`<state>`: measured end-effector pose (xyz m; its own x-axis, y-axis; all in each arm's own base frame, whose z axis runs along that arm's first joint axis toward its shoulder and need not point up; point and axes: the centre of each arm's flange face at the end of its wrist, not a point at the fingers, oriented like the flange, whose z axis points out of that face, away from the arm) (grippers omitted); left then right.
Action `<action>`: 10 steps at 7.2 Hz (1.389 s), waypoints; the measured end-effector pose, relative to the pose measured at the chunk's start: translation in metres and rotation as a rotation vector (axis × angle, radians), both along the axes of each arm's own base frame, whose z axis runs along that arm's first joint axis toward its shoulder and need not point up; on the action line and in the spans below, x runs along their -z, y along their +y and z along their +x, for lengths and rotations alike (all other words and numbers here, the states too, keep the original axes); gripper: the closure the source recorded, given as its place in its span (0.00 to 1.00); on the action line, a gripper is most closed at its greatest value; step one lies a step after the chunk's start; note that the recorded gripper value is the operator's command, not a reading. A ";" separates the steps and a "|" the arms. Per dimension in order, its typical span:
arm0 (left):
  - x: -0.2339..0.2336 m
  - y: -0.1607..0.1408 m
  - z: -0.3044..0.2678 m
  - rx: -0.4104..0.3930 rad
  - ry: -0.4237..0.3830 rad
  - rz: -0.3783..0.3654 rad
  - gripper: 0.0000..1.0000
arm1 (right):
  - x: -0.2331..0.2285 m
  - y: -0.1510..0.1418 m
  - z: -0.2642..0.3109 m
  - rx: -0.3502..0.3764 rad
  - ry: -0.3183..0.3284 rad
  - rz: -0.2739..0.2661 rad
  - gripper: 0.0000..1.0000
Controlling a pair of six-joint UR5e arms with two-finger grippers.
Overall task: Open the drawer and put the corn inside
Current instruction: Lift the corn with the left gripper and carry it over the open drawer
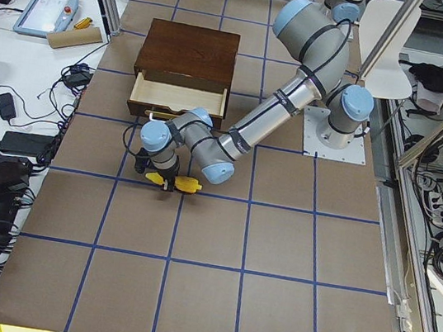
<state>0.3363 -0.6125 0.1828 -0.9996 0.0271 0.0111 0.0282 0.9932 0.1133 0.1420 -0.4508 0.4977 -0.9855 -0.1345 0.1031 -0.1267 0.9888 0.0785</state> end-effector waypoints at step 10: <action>-0.218 -0.027 -0.191 -0.003 -0.030 -0.009 0.95 | 0.000 0.000 0.000 0.001 -0.001 0.000 0.00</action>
